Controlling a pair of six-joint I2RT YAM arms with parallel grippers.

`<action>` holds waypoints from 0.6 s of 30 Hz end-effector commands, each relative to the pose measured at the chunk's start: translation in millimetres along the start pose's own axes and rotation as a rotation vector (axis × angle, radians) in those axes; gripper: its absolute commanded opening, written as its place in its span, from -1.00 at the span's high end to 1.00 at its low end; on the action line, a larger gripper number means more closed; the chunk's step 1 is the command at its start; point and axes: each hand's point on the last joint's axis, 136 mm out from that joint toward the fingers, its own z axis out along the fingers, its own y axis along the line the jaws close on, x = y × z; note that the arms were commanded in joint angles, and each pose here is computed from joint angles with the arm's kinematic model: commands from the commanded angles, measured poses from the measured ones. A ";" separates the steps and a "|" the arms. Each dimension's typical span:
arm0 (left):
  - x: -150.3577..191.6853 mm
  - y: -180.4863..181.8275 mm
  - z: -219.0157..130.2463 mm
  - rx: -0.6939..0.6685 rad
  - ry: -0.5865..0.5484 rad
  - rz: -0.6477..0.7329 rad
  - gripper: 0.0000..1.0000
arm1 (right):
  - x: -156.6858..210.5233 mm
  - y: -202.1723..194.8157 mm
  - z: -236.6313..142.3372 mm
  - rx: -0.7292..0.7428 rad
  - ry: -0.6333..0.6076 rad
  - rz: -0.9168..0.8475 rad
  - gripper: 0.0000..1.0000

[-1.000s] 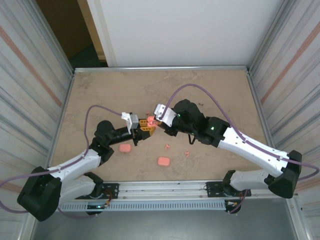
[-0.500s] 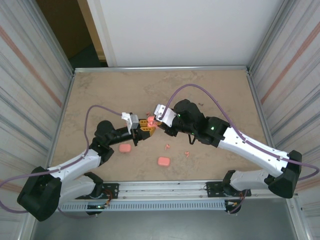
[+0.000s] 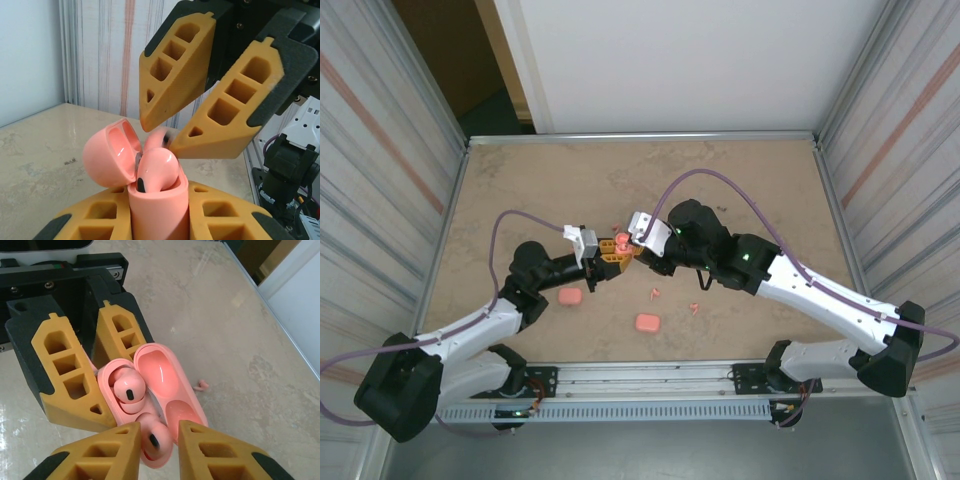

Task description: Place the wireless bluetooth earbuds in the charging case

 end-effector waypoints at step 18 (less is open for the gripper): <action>-21.5 0.3 3.0 -0.007 -0.065 0.043 1.00 | -41.4 -25.6 -57.9 -0.022 -0.197 0.235 -0.42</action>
